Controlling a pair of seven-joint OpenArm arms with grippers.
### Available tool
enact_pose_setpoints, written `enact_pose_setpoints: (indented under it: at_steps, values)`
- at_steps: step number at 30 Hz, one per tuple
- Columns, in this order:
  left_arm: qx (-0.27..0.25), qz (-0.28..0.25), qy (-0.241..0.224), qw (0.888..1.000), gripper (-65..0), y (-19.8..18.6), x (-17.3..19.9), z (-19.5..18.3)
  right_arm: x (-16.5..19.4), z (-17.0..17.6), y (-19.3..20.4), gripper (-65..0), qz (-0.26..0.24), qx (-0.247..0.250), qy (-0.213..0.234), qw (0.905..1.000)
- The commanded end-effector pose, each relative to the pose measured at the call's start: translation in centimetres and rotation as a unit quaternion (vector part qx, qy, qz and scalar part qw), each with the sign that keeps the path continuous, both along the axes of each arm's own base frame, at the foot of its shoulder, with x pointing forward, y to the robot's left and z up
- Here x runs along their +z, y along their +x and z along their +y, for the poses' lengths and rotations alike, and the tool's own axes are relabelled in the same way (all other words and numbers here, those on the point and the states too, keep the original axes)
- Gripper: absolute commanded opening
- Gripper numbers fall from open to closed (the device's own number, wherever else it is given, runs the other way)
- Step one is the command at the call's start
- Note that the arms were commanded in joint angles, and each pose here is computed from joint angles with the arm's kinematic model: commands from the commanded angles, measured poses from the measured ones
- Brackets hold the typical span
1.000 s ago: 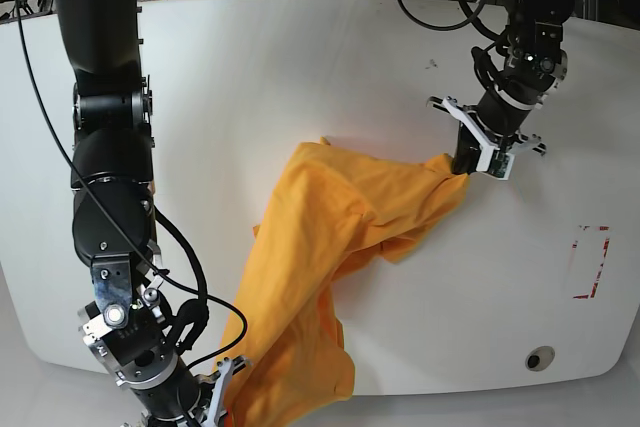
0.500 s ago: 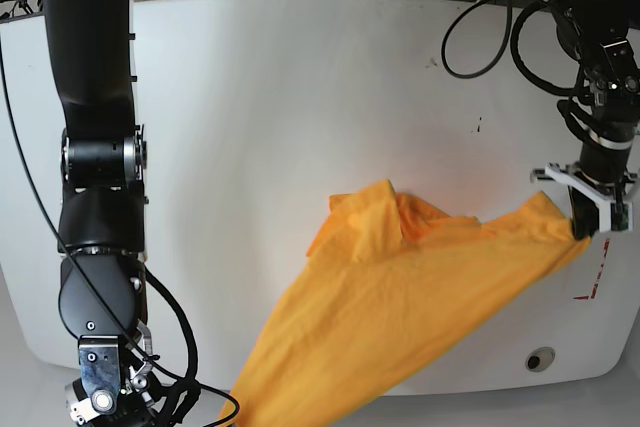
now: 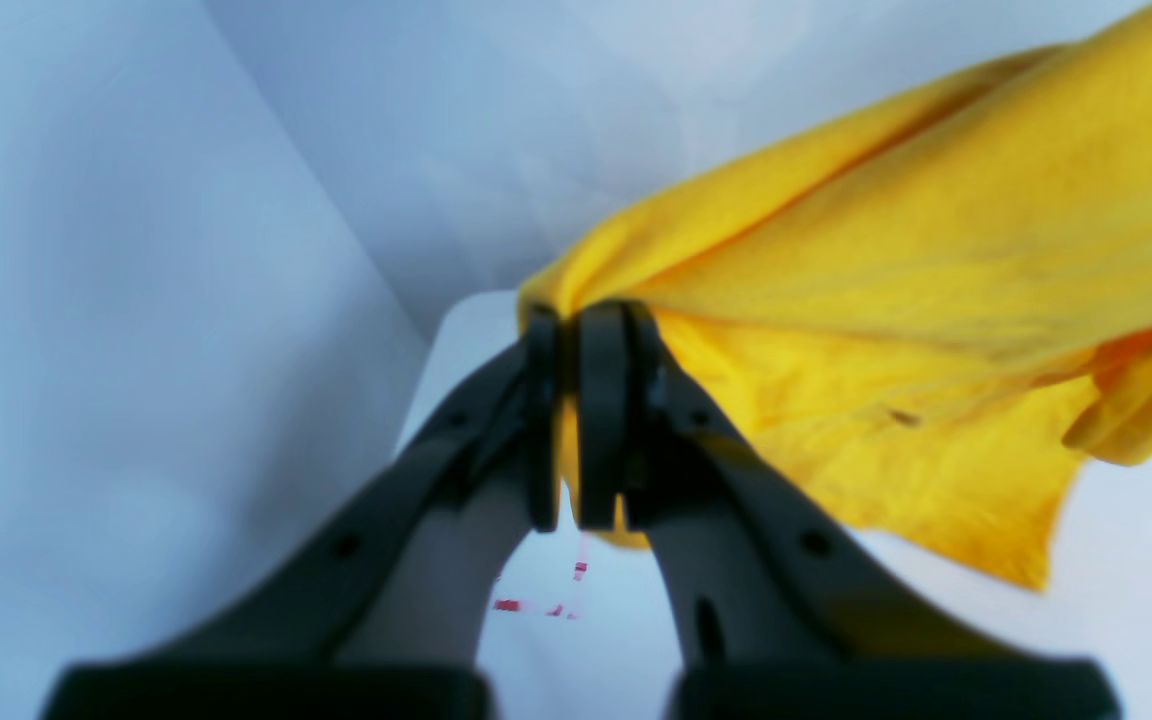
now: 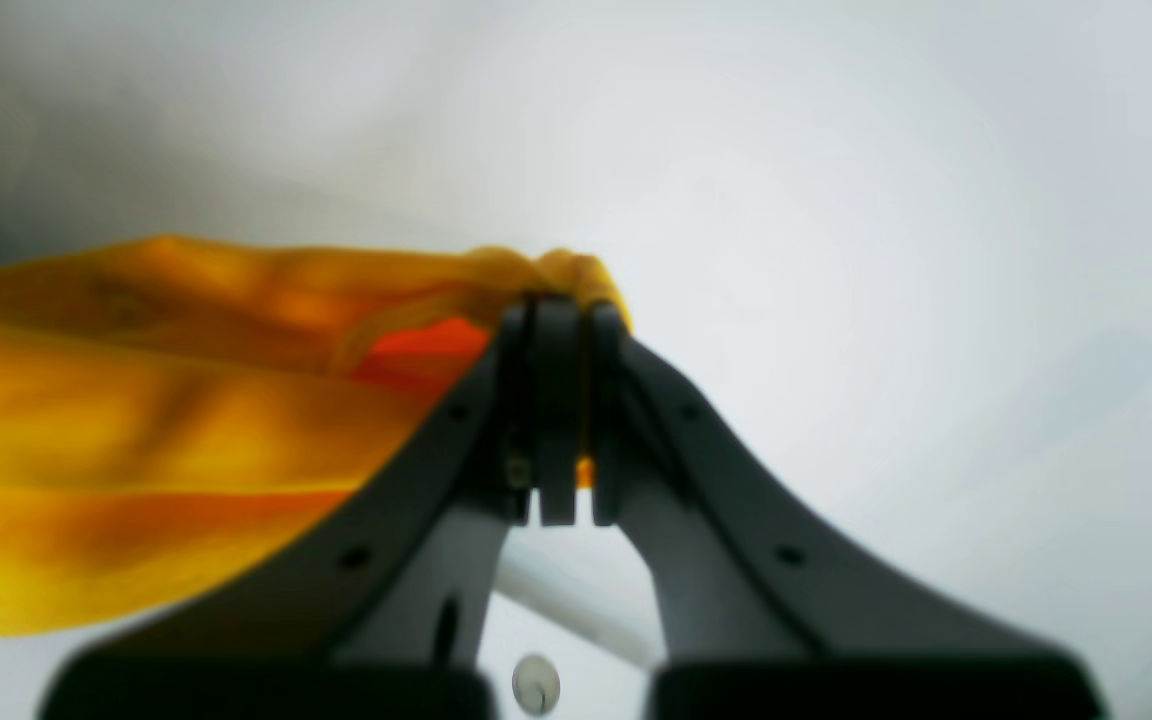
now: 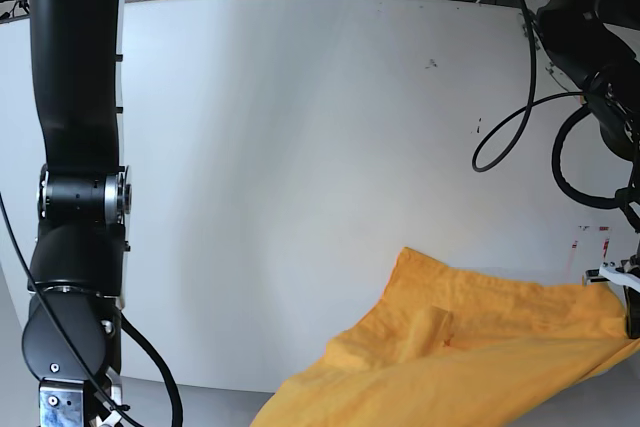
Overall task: Fold the T-shirt properly
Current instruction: 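Grasp the shirt edge with the left gripper and pull it away, then stretch the shirt between both grippers and lay it flat on the table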
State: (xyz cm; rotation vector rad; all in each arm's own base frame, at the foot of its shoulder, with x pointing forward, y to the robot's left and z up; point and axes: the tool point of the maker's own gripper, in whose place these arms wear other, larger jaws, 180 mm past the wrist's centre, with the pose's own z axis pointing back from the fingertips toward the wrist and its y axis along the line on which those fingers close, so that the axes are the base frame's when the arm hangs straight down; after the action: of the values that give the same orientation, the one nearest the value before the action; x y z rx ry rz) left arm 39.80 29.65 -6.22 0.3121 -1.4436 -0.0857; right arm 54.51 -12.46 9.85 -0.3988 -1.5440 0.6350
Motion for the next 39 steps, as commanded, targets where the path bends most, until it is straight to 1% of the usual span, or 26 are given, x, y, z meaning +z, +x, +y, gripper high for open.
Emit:
enact_pose_setpoints:
  at_steps: [1,2,3,5,7,9,11,13,16,19,20,22,23,25,27,31,33,34,38,39]
  values:
    - [-0.001,-0.014,0.022,1.0,-64.7,-0.1,2.1,0.1,3.6,-1.5,-1.7,-65.0,-0.045,-0.019,-0.004,0.9988]
    - [0.0,-0.003,0.026,1.0,-64.9,-0.1,2.1,0.1,4.2,-2.1,-2.3,-65.0,-0.053,-0.027,-0.009,0.9982]
    - [0.001,0.003,0.027,1.0,-64.9,-0.1,1.9,0.1,3.8,-2.6,-2.6,-65.0,-0.052,-0.033,-0.011,0.9981]
    - [0.002,0.023,0.028,0.999,-65.0,-0.2,1.2,0.2,2.2,-4.0,-3.1,-65.0,-0.044,-0.046,-0.009,0.9979]
    - [0.0,0.042,0.041,0.998,-65.0,-0.4,0.5,0.1,0.4,-4.4,-3.7,-65.0,-0.033,-0.048,-0.02,0.9981]
    - [-0.005,0.071,0.057,0.996,-65.0,-0.7,-1.1,0.0,-1.5,-5.5,-4.6,-65.0,-0.018,-0.063,-0.033,0.9973]
    - [-0.013,0.101,0.069,0.992,-65.0,-1.2,-3.2,-0.1,-4.5,-6.5,-5.6,-65.0,0.003,-0.073,-0.032,0.9968]
    - [-0.019,0.124,0.074,0.989,-65.0,-1.6,-4.9,-0.3,-7.4,-6.6,-6.3,-65.0,0.023,-0.072,-0.035,0.9965]
    - [-0.027,0.172,0.08,0.981,-65.0,-2.8,-8.5,-0.4,-11.6,-6.6,-8.3,-65.0,0.044,-0.07,-0.039,0.9958]
    - [-0.033,0.224,0.078,0.971,-65.0,-4.5,-12.4,-0.4,-16.9,-7.4,-10.4,-65.0,0.088,-0.077,-0.034,0.9925]
    - [-0.039,0.245,0.069,0.966,-65.0,-5.3,-14.2,-1.0,-18.6,-7.7,-11.2,-65.0,0.104,-0.082,-0.03,0.9908]
    - [-0.048,0.276,0.063,0.958,-65.0,-6.7,-16.7,-1.5,-21.7,-8.1,-12.5,-65.0,0.134,-0.086,-0.014,0.9872]
    - [-0.051,0.291,0.065,0.953,-65.0,-7.4,-17.7,-1.5,-22.9,-8.5,-13.1,-65.0,0.146,-0.093,-0.006,0.9849]
    - [-0.059,0.325,0.07,0.941,-65.0,-9.0,-19.8,-1.6,-26.0,-9.5,-14.4,-65.0,0.182,-0.108,0.013,0.9774]
    - [-0.066,0.35,0.072,0.931,-65.0,-10.5,-21.5,-1.7,-28.2,-10.1,-15.6,-65.0,0.206,-0.119,0.025,0.971]
    - [-0.071,0.399,0.07,0.912,-65.0,-13.5,-24.4,-1.8,-32.5,-11.8,-18.4,-65.0,0.256,-0.149,0.047,0.9541]
    - [-0.073,0.423,0.07,0.9,-65.0,-15.2,-25.7,-1.7,-34.5,-12.7,-20.1,-65.0,0.281,-0.166,0.059,0.9435]
    - [-0.074,0.432,0.069,0.896,-65.0,-15.8,-26.2,-1.7,-35.3,-12.9,-20.8,-65.0,0.29,-0.171,0.064,0.9395]
    - [-0.075,0.452,0.069,0.886,-65.0,-17.3,-27.3,-1.7,-38.0,-13.3,-23.2,-65.0,0.323,-0.188,0.082,0.9238]
    - [-0.075,0.461,0.068,0.882,-65.0,-17.9,-27.7,-1.6,-38.8,-13.6,-24.0,-65.0,0.334,-0.196,0.085,0.9181]
